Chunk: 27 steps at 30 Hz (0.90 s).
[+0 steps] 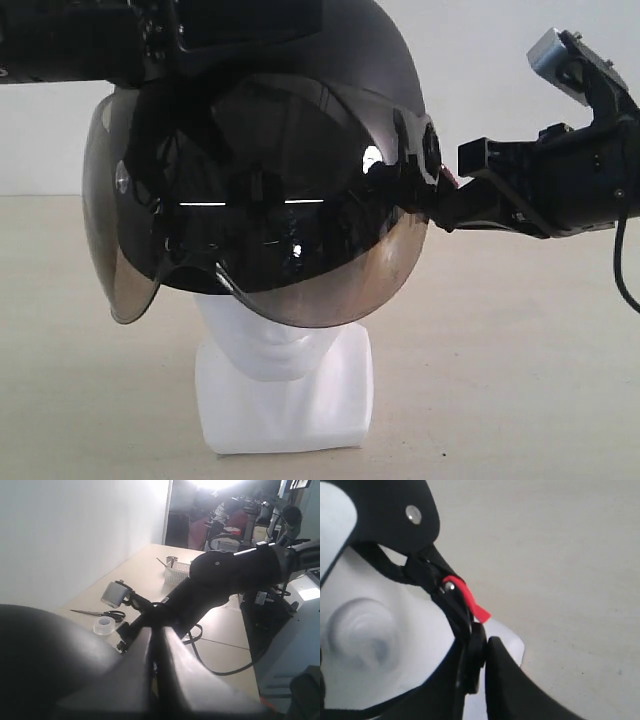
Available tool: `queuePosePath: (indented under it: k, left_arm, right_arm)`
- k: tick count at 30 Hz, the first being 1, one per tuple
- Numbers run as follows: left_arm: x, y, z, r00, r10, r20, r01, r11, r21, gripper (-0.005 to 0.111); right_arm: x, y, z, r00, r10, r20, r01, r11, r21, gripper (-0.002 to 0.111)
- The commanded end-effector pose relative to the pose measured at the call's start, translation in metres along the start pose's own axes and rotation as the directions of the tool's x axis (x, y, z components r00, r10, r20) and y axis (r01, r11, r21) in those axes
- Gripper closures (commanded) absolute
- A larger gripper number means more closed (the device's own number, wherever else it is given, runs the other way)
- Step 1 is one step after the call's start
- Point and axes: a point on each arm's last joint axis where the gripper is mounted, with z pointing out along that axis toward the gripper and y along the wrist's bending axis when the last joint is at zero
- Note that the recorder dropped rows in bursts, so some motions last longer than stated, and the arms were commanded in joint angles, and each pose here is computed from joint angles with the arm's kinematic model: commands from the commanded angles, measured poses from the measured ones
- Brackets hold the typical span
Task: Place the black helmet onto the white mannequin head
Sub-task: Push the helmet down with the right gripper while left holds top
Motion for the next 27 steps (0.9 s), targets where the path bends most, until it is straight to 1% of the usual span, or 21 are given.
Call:
queuePosePath:
  k: [1,6,8,15,19,21,27]
  left_arm:
    - [0.03,-0.007,0.021,0.985,-0.058,-0.164,0.059,0.998,-0.004,0.103]
    - [0.032,-0.013,0.03,0.983,-0.043,-0.179,0.038,0.999,-0.031,0.103]
    - [0.032,-0.012,0.03,0.982,-0.064,-0.18,0.056,0.997,-0.046,0.103]
    - [0.033,-0.007,0.029,0.981,-0.065,-0.185,0.047,0.994,-0.101,0.103]
    - [0.033,-0.007,0.029,0.98,-0.083,-0.183,0.065,0.992,-0.104,0.103]
    - [0.033,-0.007,0.029,0.979,-0.09,-0.182,0.072,0.992,-0.105,0.103]
    - [0.034,-0.007,0.029,0.978,-0.088,-0.189,0.069,0.992,-0.105,0.103]
  right_arm:
    - [0.006,-0.025,0.004,0.996,-0.084,-0.018,0.086,0.982,0.17,0.108]
    - [0.002,-0.027,0.003,0.996,-0.09,0.011,0.086,0.977,0.193,0.108]
    - [-0.001,-0.026,0.002,0.995,-0.094,0.018,0.089,0.978,0.19,0.108]
    - [-0.012,-0.021,-0.001,0.993,-0.112,0.046,0.102,0.978,0.182,0.108]
    - [-0.016,-0.024,0.005,0.994,-0.107,0.037,0.099,0.978,0.181,0.108]
    - [-0.023,-0.027,0.015,0.995,-0.1,0.007,0.097,0.982,0.161,0.108]
    - [-0.041,-0.03,0.028,0.995,-0.102,0.011,0.099,0.984,0.147,0.108]
